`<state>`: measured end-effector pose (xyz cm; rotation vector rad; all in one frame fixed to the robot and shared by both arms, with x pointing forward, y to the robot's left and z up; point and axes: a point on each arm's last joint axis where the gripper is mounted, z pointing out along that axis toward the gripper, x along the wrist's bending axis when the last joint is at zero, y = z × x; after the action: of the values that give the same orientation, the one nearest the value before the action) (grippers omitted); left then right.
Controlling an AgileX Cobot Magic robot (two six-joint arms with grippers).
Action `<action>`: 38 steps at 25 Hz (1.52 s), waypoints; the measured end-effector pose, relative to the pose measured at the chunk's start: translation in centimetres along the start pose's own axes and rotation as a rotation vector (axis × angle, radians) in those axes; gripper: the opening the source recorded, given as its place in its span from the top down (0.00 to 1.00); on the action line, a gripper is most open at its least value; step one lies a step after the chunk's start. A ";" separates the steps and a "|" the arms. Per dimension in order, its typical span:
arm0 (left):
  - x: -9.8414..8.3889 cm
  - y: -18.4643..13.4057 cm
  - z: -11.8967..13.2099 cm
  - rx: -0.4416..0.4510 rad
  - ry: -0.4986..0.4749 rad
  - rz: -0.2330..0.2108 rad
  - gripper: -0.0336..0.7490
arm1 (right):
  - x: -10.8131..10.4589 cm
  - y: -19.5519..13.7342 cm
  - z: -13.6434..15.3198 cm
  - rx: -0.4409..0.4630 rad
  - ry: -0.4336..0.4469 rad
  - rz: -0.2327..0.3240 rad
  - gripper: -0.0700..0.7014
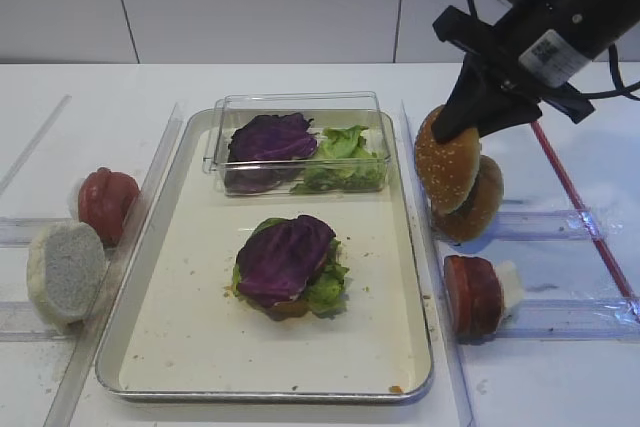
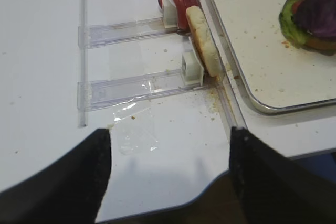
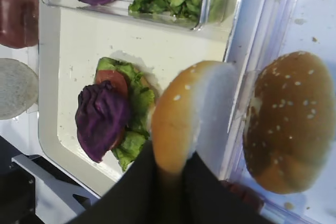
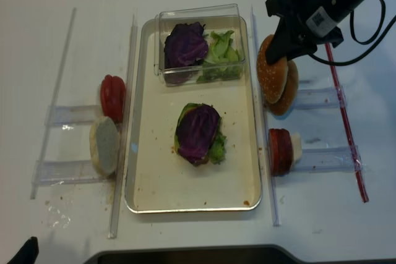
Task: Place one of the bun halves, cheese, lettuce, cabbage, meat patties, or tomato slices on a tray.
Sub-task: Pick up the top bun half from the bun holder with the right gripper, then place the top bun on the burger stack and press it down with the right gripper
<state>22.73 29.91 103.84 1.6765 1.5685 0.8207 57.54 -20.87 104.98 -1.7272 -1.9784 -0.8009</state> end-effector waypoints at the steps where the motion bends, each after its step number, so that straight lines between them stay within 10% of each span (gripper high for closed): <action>1: 0.0 0.0 0.0 0.000 0.000 0.000 0.40 | 0.1 0.0 0.0 -0.003 0.006 0.001 0.76; 20: 0.0 0.0 0.0 0.000 0.000 0.000 0.40 | 2.6 -1.4 -2.8 -0.078 0.034 -0.064 0.76; 38: 0.0 0.0 0.0 0.000 0.000 0.000 0.40 | 3.2 -9.5 -2.4 -0.081 0.171 -0.052 0.76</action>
<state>22.73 29.91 103.84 1.6765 1.5685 0.8207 47.46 -20.76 107.28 -1.5981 -1.9068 -1.0238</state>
